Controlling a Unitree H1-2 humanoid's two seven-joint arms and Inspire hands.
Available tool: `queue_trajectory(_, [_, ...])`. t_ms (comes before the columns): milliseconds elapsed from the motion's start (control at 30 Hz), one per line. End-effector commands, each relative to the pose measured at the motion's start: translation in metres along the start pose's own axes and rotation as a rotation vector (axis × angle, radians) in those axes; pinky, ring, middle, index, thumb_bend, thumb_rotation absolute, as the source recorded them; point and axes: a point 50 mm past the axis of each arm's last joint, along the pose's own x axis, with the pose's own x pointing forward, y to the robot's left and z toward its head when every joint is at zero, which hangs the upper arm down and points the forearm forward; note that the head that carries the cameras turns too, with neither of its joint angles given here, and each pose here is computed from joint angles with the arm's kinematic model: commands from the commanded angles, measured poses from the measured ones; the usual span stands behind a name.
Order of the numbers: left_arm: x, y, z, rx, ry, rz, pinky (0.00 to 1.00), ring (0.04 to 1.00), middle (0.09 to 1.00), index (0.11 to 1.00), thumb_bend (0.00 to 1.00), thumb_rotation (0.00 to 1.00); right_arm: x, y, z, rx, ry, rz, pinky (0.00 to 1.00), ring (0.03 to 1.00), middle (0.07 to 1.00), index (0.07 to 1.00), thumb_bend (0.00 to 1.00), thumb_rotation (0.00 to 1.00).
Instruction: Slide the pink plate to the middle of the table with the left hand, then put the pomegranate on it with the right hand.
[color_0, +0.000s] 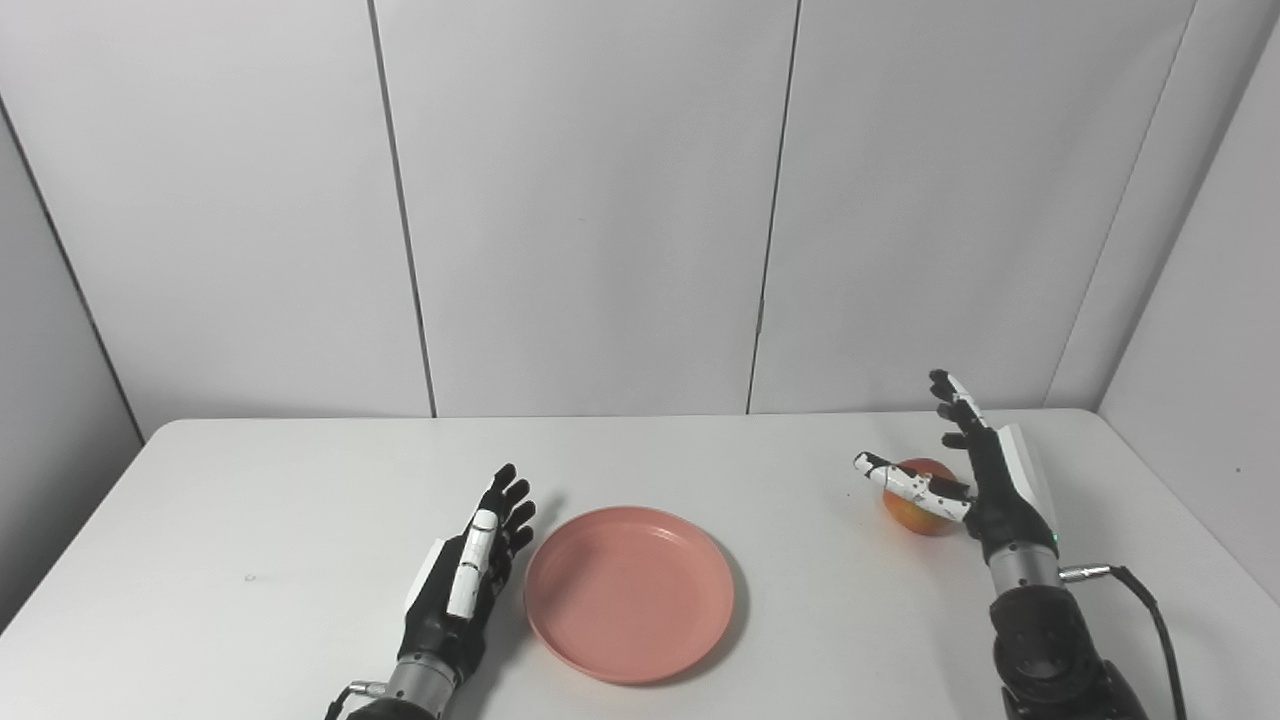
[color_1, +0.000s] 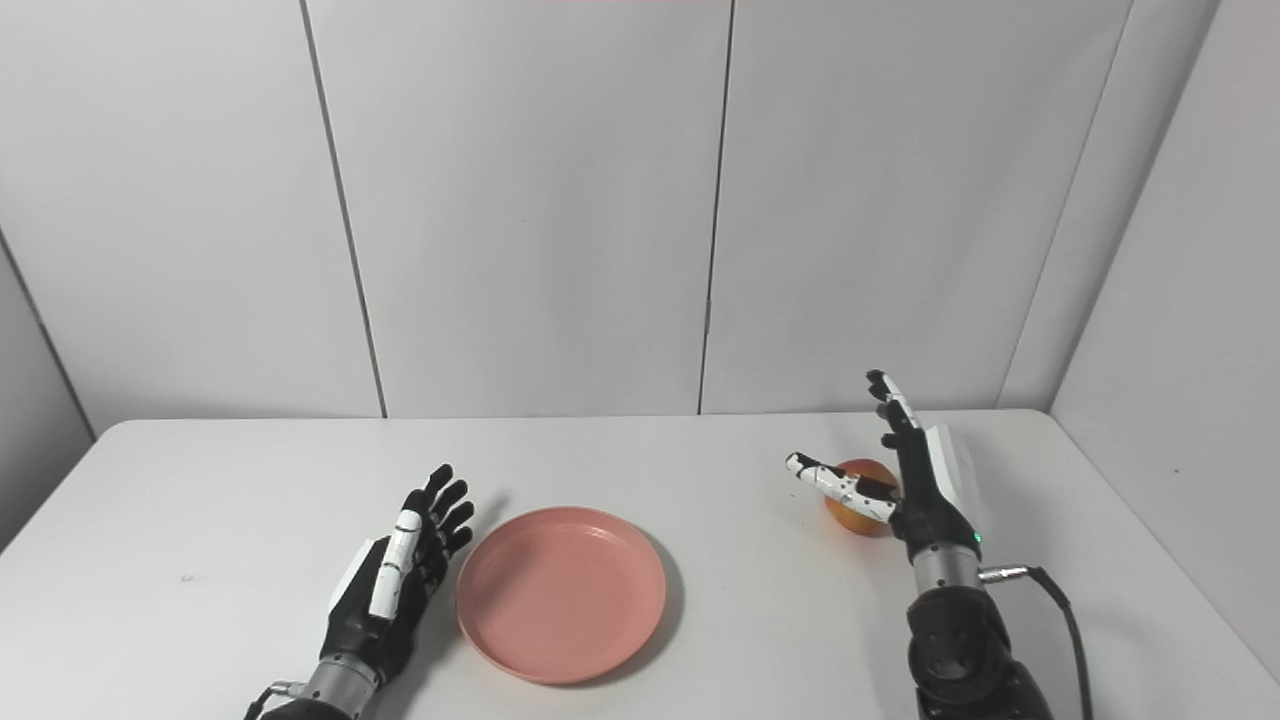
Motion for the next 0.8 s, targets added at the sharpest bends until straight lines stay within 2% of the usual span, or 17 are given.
queue_trajectory(0, [-0.004,0.004,-0.007,0.008,0.002,-0.007,0.97,0.973,0.984,0.982,0.52,1.0,0.021,-0.019,0.018,-0.043,-0.05,-0.063,0.77,0.86,0.899,0.902,0.83,0.36])
queue_trajectory(300, [-0.006,0.006,-0.009,0.017,0.006,-0.011,0.96,0.969,0.977,0.977,0.54,1.0,0.023,-0.012,0.008,-0.148,-0.018,-0.053,0.75,0.863,0.907,0.904,0.84,0.35])
queue_trajectory(467, [-0.006,0.005,-0.007,0.011,0.006,-0.01,0.97,0.971,0.975,0.977,0.52,1.0,0.022,-0.007,0.003,-0.175,0.012,-0.028,0.78,0.876,0.915,0.908,0.86,0.31])
queue_trajectory(767, [-0.007,0.005,-0.008,0.027,0.005,-0.022,0.97,0.974,0.982,0.982,0.55,1.0,0.024,-0.003,-0.009,-0.209,0.035,-0.011,0.76,0.861,0.904,0.9,0.87,0.19])
